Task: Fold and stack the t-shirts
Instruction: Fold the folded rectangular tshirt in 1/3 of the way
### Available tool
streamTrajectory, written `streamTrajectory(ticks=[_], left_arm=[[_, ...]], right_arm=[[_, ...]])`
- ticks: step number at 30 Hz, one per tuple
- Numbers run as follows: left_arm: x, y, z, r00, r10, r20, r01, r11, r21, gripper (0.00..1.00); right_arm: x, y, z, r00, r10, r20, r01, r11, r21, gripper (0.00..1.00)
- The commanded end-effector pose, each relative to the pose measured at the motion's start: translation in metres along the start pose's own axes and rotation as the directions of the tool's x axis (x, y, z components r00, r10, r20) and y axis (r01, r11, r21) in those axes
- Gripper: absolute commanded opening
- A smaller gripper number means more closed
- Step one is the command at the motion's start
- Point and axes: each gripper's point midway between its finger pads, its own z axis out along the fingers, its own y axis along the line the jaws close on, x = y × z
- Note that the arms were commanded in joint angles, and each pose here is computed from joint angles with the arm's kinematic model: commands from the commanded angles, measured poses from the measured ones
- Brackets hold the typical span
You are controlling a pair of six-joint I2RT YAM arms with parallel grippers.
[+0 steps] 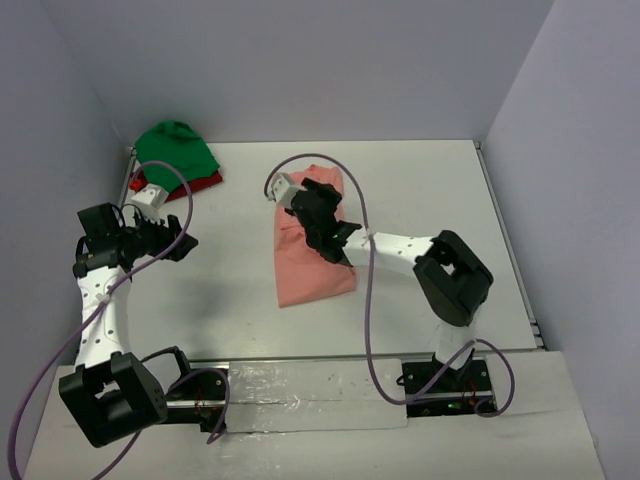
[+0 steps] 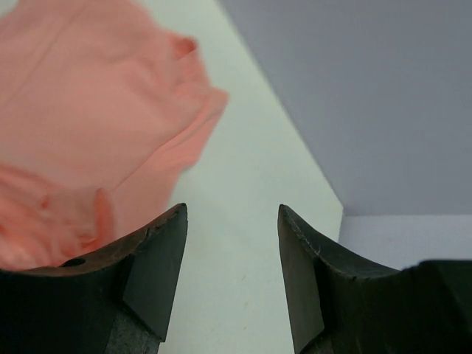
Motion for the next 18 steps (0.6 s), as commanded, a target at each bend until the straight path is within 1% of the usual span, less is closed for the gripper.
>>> streamTrajectory(ticks=[1, 4, 5, 7, 8, 9, 10, 11, 12, 13, 14, 16, 18], left_arm=[[-0.006, -0.007, -0.004, 0.999, 0.025, 0.030, -0.026, 0.999, 0.023, 0.70], [-0.007, -0.008, -0.005, 0.999, 0.029, 0.036, -0.030, 0.999, 0.021, 0.70], [-0.007, -0.008, -0.006, 0.999, 0.030, 0.040, -0.030, 0.999, 0.017, 0.70], [-0.008, -0.006, -0.007, 0.998, 0.036, 0.046, -0.036, 0.999, 0.002, 0.70], [-0.009, -0.006, -0.008, 0.998, 0.031, 0.048, -0.031, 1.000, -0.005, 0.70], [-0.010, -0.006, -0.008, 0.998, 0.036, 0.054, -0.036, 0.999, -0.011, 0.70], [-0.011, -0.007, -0.009, 0.998, 0.037, 0.055, -0.037, 0.999, -0.010, 0.70], [-0.012, -0.007, -0.010, 0.997, 0.040, 0.058, -0.040, 0.999, -0.009, 0.70], [-0.014, -0.007, -0.012, 0.997, 0.043, 0.064, -0.042, 0.999, -0.016, 0.70], [-0.014, -0.006, -0.012, 0.997, 0.045, 0.067, -0.044, 0.999, -0.023, 0.70], [-0.015, -0.007, -0.014, 0.996, 0.051, 0.073, -0.049, 0.998, -0.027, 0.70], [-0.015, -0.008, -0.014, 0.996, 0.055, 0.076, -0.054, 0.998, -0.021, 0.70], [-0.016, -0.007, -0.015, 0.996, 0.053, 0.075, -0.051, 0.998, -0.024, 0.70]], right_arm=[[-0.045, -0.108, -0.048, 0.953, 0.241, 0.182, -0.284, 0.920, 0.269, 0.59], [-0.035, -0.136, -0.066, 0.947, 0.252, 0.199, -0.312, 0.868, 0.386, 0.59], [-0.030, -0.148, -0.074, 0.947, 0.247, 0.204, -0.314, 0.838, 0.445, 0.59], [-0.032, -0.159, -0.085, 0.945, 0.242, 0.222, -0.321, 0.826, 0.463, 0.56], [-0.029, -0.142, -0.082, 0.961, 0.215, 0.175, -0.268, 0.879, 0.394, 0.54], [-0.042, -0.121, -0.077, 0.962, 0.178, 0.206, -0.228, 0.942, 0.248, 0.52], [-0.049, -0.100, -0.080, 0.929, 0.297, 0.220, -0.321, 0.944, 0.081, 0.48], [-0.039, -0.076, -0.085, 0.957, 0.265, 0.121, -0.258, 0.964, -0.065, 0.42], [-0.045, -0.058, -0.090, 0.950, 0.288, 0.123, -0.264, 0.947, -0.183, 0.32], [-0.029, -0.028, -0.097, 0.966, 0.256, 0.030, -0.236, 0.925, -0.297, 0.00], [-0.041, -0.017, -0.105, 0.962, 0.269, 0.042, -0.234, 0.896, -0.377, 0.00], [-0.039, 0.007, -0.113, 0.967, 0.255, 0.017, -0.216, 0.851, -0.479, 0.00], [-0.027, 0.023, -0.116, 0.970, 0.241, -0.022, -0.218, 0.832, -0.510, 0.00]])
